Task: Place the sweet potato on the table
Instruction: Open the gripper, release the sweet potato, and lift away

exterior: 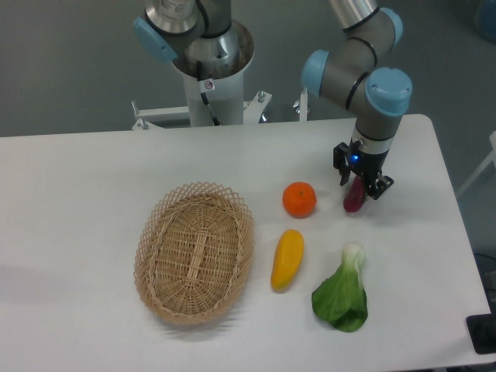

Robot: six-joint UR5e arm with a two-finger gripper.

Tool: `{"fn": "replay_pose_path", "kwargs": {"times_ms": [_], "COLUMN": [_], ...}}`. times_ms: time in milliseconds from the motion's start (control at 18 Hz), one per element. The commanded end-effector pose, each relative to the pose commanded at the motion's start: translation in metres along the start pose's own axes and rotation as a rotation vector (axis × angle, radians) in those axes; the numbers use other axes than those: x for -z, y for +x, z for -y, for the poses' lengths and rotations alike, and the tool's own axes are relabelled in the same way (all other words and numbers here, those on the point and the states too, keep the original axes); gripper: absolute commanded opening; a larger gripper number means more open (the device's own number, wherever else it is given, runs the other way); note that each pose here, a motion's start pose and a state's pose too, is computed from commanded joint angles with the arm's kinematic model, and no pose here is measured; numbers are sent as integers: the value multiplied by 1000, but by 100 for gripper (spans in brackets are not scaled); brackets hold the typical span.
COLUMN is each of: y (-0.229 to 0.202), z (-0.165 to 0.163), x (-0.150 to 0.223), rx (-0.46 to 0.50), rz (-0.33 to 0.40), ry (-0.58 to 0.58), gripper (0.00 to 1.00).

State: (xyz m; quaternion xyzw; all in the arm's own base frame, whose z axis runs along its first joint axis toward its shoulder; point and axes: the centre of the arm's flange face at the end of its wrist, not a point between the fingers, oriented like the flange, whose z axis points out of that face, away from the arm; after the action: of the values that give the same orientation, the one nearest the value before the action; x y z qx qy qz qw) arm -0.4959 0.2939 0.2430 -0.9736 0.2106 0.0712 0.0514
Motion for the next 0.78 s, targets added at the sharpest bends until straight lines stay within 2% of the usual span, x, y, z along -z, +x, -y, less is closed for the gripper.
{"fn": "replay_pose_path", "kwargs": {"times_ms": [167,333,500,667,778], "y": [-16,-35,-57,-67,-73], "z": [7,24,27,19,14], "x": [32,80,120,144,156], "rx": [116,87,86,88,53], "rz": [70,161,237,215,191], "ry": [0,1,-1,-7,-14], "gripper": [100,100,100,100,100]}}
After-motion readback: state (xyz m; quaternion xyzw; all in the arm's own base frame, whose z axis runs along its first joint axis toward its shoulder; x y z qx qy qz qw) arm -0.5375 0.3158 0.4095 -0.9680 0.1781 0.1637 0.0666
